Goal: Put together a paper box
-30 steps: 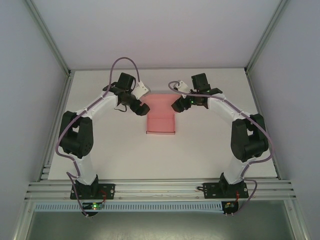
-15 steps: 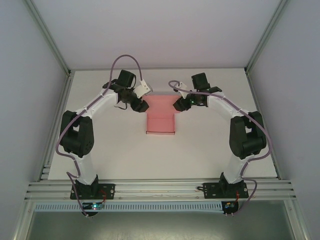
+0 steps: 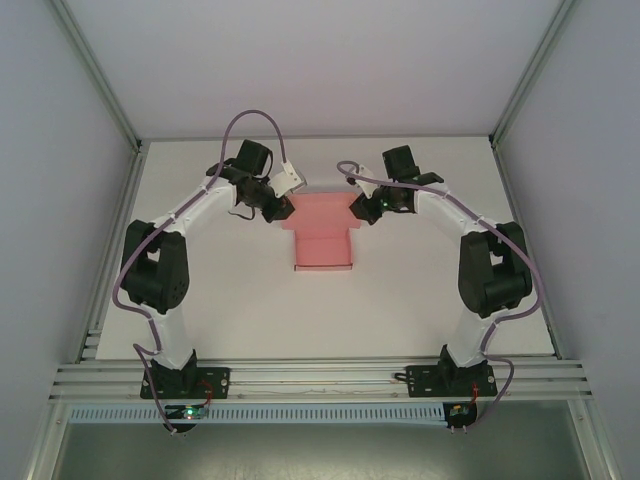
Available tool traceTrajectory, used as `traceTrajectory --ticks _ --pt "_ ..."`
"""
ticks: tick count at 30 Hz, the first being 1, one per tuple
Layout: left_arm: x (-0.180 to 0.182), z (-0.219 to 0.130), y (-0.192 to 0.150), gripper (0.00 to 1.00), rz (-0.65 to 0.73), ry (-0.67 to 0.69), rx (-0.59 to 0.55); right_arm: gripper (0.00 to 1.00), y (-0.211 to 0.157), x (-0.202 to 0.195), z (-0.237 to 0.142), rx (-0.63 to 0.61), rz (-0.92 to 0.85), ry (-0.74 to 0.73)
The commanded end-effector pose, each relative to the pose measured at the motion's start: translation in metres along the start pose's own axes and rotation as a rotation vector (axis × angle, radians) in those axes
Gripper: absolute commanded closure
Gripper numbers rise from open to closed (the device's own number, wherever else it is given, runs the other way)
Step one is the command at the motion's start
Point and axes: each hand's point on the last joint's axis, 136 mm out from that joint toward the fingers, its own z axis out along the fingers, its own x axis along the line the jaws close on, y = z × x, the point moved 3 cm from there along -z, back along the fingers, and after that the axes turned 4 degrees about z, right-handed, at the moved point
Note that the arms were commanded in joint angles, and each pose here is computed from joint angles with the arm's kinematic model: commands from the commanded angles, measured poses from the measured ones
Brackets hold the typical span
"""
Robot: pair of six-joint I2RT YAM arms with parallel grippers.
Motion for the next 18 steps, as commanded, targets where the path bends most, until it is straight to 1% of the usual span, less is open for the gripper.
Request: traceTrajectory --ticks 1,5,11,13,14,16,18 --pt "0.006 -0.001 -0.005 0.92 -0.038 0.032 0.037 0.97 0.006 -0.005 -0.01 -0.017 0.03 -0.04" --pt "0.018 -0.001 -0.003 0.95 -0.083 0.165 0.066 0.99 0.006 -0.004 -0.012 -0.031 0.061 -0.089" --pt "0.022 0.001 0.006 0.95 -0.144 0.364 0.115 1.0 0.012 0.001 -0.011 -0.08 0.149 -0.247" --pt "0.021 -0.002 0.01 0.96 -0.176 0.409 0.107 1.0 0.013 0.004 -0.01 -0.09 0.161 -0.301" --pt "0.019 -0.004 0.012 1.0 -0.197 0.425 0.1 1.0 0.015 0.006 -0.01 -0.1 0.163 -0.331" --pt "0.019 -0.008 0.015 1.0 -0.242 0.467 0.08 1.0 0.016 0.008 -0.009 -0.11 0.182 -0.373" --pt "0.021 -0.013 0.017 1.0 -0.307 0.507 0.055 1.0 0.018 0.006 -0.011 -0.132 0.237 -0.425"
